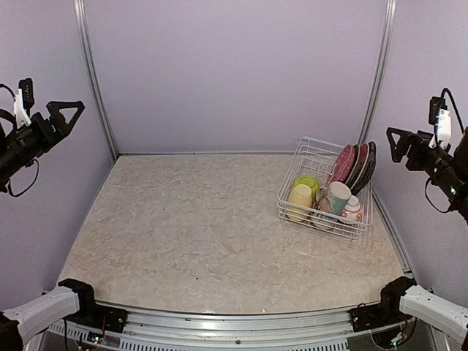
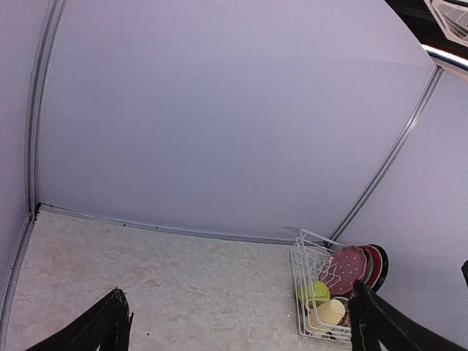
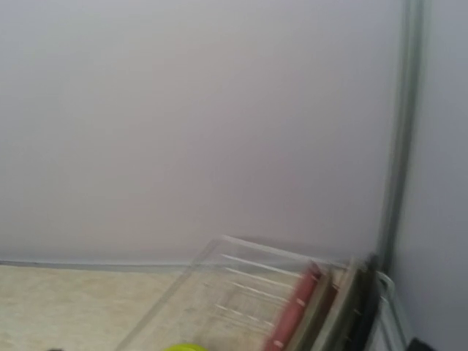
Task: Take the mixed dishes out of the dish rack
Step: Grab the cup from the dish rack.
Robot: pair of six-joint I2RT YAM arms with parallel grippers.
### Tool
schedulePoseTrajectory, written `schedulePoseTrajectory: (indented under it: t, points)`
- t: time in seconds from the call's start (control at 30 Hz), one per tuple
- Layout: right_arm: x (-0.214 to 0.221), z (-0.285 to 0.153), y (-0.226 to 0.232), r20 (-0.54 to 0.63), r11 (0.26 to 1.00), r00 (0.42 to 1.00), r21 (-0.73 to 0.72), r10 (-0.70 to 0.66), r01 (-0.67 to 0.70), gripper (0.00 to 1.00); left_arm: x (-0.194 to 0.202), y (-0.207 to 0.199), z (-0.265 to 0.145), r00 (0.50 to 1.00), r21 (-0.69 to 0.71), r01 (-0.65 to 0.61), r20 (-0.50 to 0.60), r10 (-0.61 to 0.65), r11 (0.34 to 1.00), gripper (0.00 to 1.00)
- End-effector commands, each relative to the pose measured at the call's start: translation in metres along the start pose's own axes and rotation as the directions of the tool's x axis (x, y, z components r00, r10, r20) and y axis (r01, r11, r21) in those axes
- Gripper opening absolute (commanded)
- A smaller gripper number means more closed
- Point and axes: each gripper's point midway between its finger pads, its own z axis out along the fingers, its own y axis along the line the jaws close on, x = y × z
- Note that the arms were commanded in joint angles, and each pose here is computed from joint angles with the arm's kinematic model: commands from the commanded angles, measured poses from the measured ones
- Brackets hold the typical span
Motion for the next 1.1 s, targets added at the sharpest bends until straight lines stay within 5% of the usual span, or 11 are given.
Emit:
schedulePoseTrajectory:
  t: [0.0,0.3,0.57,1.07]
  points:
    - [0.015,0.009,-0.024,-0.037,0.992,0.998,0.117,0.05,-0.045,1.0,0.004,0.024,0.01,1.0,-0.077,0.017,0.02,-0.015,0.997,0.99]
    - [0.038,0.016,-0.064,-0.112,0.955,0.987,0.285,0.115,-0.079,1.0,0.032,0.067,0.03,0.997,-0.175,0.07,-0.023,-0.075,0.982,0.99]
    - [0.073,0.031,-0.056,-0.257,0.968,0.951,0.224,0.174,-0.117,1.0,0.061,0.076,0.053,0.987,-0.17,0.095,-0.115,-0.115,0.981,0.99]
    - [0.159,0.063,-0.011,-0.584,0.977,0.783,0.124,0.214,-0.175,0.95,0.154,-0.016,0.116,0.904,0.038,0.004,-0.428,0.013,0.999,0.99]
